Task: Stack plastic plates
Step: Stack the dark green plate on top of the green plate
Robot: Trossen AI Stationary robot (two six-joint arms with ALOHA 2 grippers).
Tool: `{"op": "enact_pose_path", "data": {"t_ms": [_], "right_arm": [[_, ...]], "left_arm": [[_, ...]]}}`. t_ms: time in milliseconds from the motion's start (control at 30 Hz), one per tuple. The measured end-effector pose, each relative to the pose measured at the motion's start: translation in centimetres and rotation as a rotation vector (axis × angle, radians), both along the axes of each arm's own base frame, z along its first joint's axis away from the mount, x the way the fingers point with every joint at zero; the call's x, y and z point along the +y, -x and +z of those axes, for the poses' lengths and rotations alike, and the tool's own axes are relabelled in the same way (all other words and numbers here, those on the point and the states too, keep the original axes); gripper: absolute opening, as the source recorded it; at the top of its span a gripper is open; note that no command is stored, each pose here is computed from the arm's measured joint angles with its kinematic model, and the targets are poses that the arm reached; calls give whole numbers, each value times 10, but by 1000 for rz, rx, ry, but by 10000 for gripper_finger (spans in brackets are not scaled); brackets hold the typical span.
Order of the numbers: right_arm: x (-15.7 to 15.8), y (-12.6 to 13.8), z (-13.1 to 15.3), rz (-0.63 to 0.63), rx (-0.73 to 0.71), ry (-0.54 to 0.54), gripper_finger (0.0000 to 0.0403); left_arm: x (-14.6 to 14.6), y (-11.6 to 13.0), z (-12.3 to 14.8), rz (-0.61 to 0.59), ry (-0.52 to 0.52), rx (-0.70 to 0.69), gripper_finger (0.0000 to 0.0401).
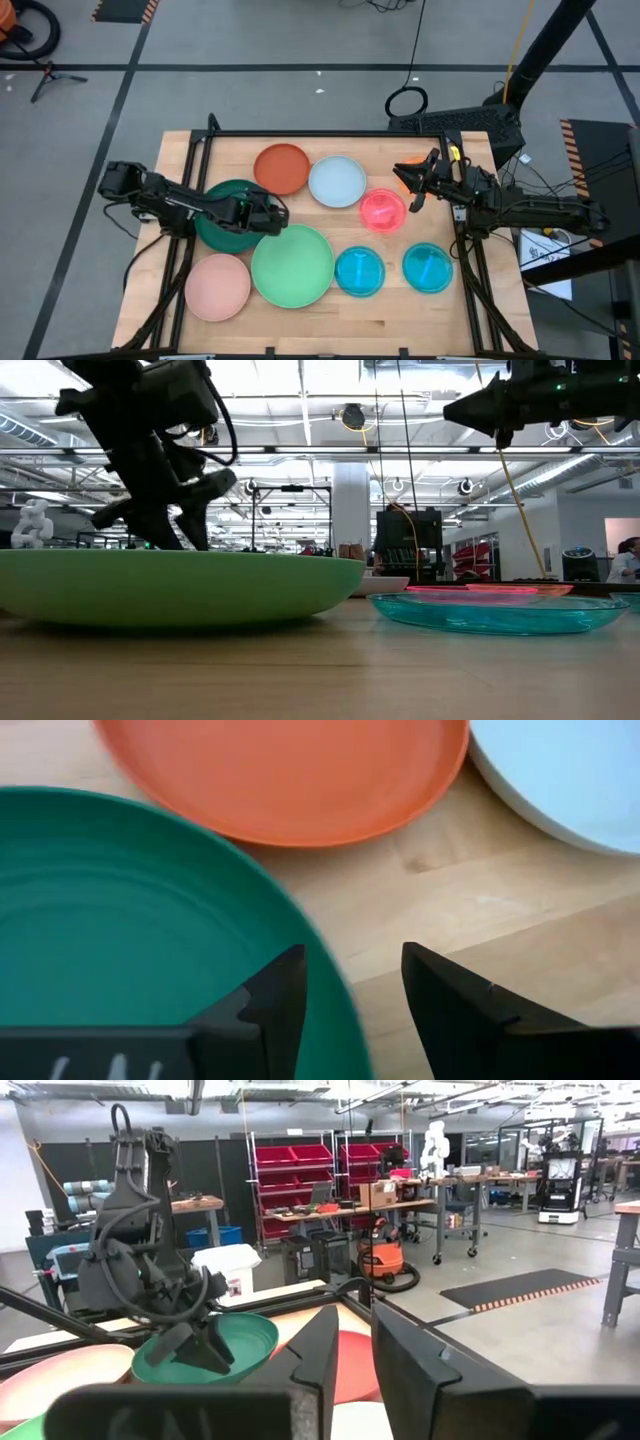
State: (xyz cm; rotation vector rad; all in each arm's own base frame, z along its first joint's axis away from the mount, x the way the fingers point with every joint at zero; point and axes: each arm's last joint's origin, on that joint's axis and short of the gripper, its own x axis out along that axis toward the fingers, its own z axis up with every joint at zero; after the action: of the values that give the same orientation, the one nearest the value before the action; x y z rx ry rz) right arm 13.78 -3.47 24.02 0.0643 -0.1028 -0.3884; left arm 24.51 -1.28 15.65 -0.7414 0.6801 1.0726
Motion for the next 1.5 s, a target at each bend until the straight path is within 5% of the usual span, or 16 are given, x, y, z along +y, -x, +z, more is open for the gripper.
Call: {"op": "enact_pose_path", "data": {"t_ms": [467, 933, 1500], "right_arm": [[0, 0, 0, 0, -1, 0, 61], [0, 0, 1, 0, -9, 2, 61], [0, 0, 0, 3, -2, 1, 61]], "left_arm": [[-2, -7, -29, 19, -5, 87, 168], [-12, -6, -30, -31, -12, 100, 73], [-19, 0, -29, -47, -27, 141, 37]]}}
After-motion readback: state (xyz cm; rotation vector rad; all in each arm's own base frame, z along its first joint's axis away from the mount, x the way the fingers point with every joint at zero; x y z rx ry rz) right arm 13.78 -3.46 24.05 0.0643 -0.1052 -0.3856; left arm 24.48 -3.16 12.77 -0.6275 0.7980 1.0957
